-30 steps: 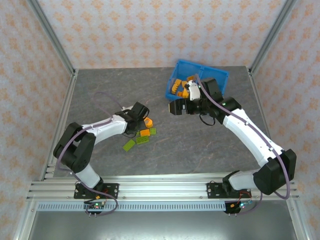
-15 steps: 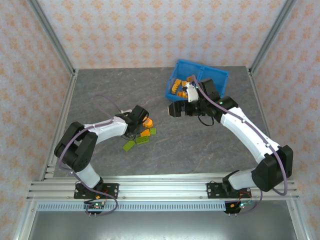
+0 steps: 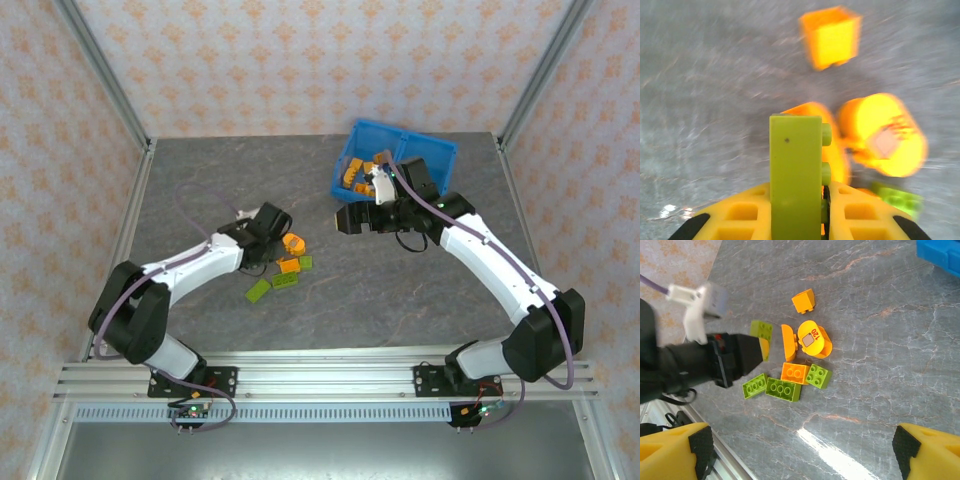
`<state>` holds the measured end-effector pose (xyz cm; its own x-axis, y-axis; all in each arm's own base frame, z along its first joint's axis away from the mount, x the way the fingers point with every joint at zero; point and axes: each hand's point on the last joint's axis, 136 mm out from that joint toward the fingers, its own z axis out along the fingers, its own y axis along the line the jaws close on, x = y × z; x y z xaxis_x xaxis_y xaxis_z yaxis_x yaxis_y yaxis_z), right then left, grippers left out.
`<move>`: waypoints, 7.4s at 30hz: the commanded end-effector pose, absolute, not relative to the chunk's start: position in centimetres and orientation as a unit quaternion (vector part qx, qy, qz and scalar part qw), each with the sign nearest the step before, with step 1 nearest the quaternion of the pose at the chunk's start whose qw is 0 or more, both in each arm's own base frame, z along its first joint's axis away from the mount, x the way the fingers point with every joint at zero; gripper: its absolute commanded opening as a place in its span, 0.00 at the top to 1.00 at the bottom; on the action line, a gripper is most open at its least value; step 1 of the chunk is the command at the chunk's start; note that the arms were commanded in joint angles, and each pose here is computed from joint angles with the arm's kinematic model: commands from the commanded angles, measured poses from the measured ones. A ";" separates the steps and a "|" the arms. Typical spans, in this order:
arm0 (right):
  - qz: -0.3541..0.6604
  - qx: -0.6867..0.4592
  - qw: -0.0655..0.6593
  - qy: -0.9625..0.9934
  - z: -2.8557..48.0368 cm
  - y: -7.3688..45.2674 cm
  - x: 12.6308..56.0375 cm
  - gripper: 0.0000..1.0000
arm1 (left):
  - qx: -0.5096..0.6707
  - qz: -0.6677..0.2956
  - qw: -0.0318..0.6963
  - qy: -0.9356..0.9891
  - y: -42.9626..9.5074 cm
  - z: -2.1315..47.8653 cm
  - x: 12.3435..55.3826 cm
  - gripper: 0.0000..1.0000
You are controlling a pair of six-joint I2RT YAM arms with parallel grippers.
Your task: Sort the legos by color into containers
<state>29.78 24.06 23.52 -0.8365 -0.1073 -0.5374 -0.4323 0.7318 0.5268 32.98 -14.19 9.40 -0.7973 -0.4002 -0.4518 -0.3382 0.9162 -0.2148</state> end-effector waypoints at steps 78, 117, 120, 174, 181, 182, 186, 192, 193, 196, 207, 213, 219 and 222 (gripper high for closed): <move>0.192 -0.334 0.163 0.908 4.8 38.6 35.8 0.18 | 0.257 0.050 0.427 0.866 -7.5 21.4 21.4 0.00; 0.063 0.125 0.407 0.902 14.6 17.8 62.2 0.68 | 0.343 -0.056 0.430 0.833 -12.5 19.9 21.0 0.00; 0.063 0.129 0.400 0.905 13.9 18.1 63.1 0.62 | 0.339 -0.051 0.432 0.834 -12.3 19.8 21.1 0.00; 0.312 -0.078 0.317 0.892 27.3 22.2 30.3 0.10 | -0.210 0.044 0.221 0.951 -12.9 2.8 35.4 0.61; 0.314 -0.073 0.320 0.891 27.7 22.1 30.2 0.10 | -0.204 0.042 0.205 0.956 -12.7 1.5 35.1 0.58; 0.314 -0.073 0.321 0.891 27.8 22.1 30.2 0.10 | -0.203 0.043 0.202 0.957 -12.7 1.2 35.0 0.58; 0.314 -0.072 0.322 0.890 27.9 22.1 30.2 0.11 | -0.204 0.049 0.189 0.959 -12.4 0.2 34.6 0.58; 0.308 -0.068 0.322 0.893 27.7 21.9 30.2 0.11 | -0.202 0.041 0.191 0.960 -12.6 0.4 34.6 0.74; 0.308 -0.067 0.321 0.893 27.7 21.9 30.2 0.11 | -0.201 0.035 0.194 0.960 -12.8 0.8 34.7 0.77; 0.305 -0.062 0.328 0.892 28.0 21.6 30.1 0.11 | -0.187 -0.006 0.215 0.959 -14.3 3.6 35.8 0.81; 0.276 -0.031 0.362 0.890 28.2 19.1 29.2 0.11 | -0.054 -0.120 0.344 0.930 -26.0 17.6 45.4 0.84; 0.256 -0.001 0.398 0.881 29.0 17.0 28.6 0.10 | 0.007 -0.135 0.406 0.904 -32.2 20.1 52.1 0.84; 0.258 0.009 0.398 0.881 28.6 16.4 27.8 0.10 | 0.020 -0.106 0.464 0.879 -34.0 20.0 57.2 0.81; 0.261 0.012 0.397 0.880 28.5 16.4 27.7 0.10 | 0.023 -0.119 0.467 0.876 -35.1 19.5 58.2 0.74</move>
